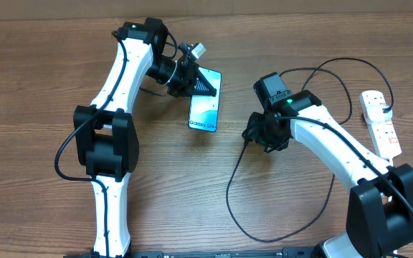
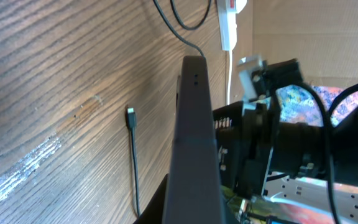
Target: Plug charger to phone and switch on socket
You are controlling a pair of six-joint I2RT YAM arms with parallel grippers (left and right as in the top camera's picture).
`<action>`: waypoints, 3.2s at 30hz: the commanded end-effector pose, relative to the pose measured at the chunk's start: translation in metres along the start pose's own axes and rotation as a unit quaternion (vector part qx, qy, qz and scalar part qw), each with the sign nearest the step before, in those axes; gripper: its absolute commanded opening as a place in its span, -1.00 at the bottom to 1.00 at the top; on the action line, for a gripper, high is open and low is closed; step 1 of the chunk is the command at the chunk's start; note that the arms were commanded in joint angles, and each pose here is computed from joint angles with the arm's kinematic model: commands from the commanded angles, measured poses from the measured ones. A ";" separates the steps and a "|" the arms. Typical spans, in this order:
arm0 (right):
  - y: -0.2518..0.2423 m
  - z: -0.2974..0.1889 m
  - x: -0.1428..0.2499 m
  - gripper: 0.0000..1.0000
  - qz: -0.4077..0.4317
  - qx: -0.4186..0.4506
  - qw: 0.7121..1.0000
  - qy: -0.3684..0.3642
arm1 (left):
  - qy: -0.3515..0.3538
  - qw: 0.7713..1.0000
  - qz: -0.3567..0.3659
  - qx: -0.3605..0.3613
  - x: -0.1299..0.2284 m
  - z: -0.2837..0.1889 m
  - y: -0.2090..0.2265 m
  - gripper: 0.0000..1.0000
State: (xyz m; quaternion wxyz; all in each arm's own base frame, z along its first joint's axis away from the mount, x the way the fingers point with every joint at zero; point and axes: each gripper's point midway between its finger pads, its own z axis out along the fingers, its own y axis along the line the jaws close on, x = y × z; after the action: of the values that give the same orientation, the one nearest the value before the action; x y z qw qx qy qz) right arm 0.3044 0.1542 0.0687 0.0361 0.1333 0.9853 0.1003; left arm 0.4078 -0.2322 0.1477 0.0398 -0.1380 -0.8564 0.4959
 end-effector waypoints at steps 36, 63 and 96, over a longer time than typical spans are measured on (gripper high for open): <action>0.002 0.034 0.004 0.15 0.065 -0.039 0.997 -0.009 | -0.031 0.994 -0.017 0.103 -0.019 -0.004 -0.040 -0.92; -0.004 0.030 -0.003 0.26 0.054 -0.067 0.996 0.006 | -0.026 0.994 -0.011 0.106 -0.014 -0.004 -0.041 -0.92; -0.020 0.033 -0.003 0.04 0.095 -0.026 0.995 -0.005 | -0.077 0.985 0.136 0.078 -0.057 0.014 -0.041 -0.91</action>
State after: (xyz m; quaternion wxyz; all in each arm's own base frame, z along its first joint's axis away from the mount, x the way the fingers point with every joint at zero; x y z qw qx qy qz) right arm 0.3066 0.1489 0.0373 0.0296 0.2105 0.9655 0.1503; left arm 0.4483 -0.2818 0.1769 -0.0812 -0.2135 -0.7925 0.5655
